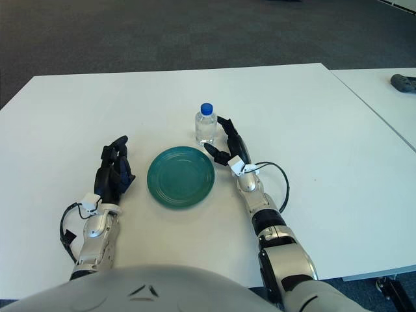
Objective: Put the bottle into the plate.
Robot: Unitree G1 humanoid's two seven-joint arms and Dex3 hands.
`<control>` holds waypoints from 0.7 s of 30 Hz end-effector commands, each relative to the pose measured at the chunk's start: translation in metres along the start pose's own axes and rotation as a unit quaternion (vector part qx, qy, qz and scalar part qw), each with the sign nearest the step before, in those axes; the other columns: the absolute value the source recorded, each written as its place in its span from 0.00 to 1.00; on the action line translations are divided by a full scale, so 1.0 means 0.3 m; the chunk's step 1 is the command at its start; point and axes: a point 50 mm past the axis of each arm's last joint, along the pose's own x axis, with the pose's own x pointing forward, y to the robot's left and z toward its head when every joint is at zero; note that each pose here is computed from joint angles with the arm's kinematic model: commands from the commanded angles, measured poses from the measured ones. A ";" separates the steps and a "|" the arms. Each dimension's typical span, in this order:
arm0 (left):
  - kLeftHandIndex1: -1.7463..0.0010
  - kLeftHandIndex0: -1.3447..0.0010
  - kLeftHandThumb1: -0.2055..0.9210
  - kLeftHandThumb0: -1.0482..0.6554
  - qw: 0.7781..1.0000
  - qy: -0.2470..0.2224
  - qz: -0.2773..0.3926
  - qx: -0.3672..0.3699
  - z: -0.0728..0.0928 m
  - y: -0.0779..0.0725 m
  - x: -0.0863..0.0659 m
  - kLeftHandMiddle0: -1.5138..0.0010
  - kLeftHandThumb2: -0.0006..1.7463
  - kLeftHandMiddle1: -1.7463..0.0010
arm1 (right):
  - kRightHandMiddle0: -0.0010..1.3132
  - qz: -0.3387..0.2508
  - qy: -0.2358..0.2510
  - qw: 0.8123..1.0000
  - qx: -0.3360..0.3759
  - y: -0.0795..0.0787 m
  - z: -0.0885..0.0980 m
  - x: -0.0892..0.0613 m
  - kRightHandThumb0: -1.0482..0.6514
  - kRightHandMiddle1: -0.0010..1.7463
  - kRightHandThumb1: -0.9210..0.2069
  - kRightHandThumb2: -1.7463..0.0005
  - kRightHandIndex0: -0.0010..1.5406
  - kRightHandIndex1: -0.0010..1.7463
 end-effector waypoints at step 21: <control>0.47 0.93 1.00 0.16 0.999 0.038 0.016 -0.029 -0.058 -0.038 -0.045 0.65 0.49 0.99 | 0.00 0.101 -0.057 0.993 0.011 0.016 0.101 0.038 0.00 0.12 0.00 0.61 0.06 0.01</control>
